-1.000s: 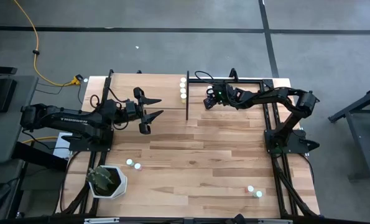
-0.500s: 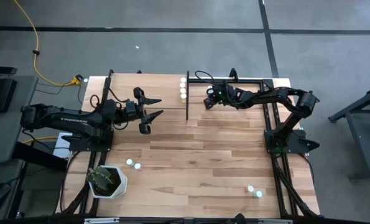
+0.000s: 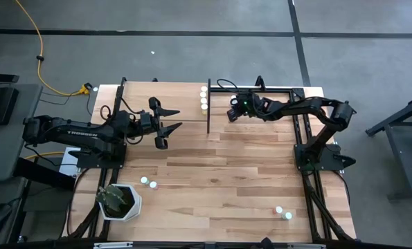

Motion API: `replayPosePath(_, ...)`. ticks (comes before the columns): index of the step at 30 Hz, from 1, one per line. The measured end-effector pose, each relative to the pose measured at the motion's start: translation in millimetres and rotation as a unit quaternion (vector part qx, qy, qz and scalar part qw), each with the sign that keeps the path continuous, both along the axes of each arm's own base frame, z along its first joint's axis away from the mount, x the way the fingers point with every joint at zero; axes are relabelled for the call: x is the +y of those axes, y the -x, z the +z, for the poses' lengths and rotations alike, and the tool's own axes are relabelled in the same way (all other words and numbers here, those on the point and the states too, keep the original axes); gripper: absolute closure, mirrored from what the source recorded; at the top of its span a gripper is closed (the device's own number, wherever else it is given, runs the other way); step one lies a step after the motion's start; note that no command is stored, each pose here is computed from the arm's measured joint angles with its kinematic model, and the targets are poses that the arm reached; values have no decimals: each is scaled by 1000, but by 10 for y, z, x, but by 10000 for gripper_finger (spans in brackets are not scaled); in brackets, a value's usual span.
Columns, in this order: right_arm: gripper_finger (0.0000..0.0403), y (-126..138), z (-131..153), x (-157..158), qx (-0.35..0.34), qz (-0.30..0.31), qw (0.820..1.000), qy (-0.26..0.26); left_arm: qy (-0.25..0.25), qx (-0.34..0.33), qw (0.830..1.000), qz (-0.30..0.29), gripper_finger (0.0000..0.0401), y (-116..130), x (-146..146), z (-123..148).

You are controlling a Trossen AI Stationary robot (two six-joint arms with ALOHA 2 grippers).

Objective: Pick and place medicine bottles onto shelf by color
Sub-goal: Put the top pink pill bottle on the shelf

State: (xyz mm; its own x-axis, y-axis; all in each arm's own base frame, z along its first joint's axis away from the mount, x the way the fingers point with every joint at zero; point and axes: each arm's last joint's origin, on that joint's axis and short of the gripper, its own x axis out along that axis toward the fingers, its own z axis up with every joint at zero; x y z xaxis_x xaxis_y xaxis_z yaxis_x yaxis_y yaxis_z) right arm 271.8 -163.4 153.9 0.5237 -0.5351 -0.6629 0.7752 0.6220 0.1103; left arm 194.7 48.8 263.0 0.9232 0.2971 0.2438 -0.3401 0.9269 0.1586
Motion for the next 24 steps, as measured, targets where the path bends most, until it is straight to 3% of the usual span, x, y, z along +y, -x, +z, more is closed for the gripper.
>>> replayPosePath(7, 300, 110, 343, 130, -11, 35, 999, 16, 0, 0, 1000, 0, 201, 0, 0, -1)
replayPosePath(11, 300, 211, 723, 297, -49, 67, 995, 61, 0, -1, 1000, 0, 201, 0, 0, 1)
replayPosePath(16, 300, 299, 1316, 490, -119, 109, 977, 140, -1, -2, 1000, 0, 201, 2, -1, 5)
replayPosePath(20, 300, 191, 1743, 585, -138, 148, 961, 186, 0, -3, 1000, 0, 201, 3, -2, 7)
replayPosePath(24, 300, -97, 2006, 622, -114, 196, 948, 223, 5, -8, 1000, -2, 201, 5, -3, 14)
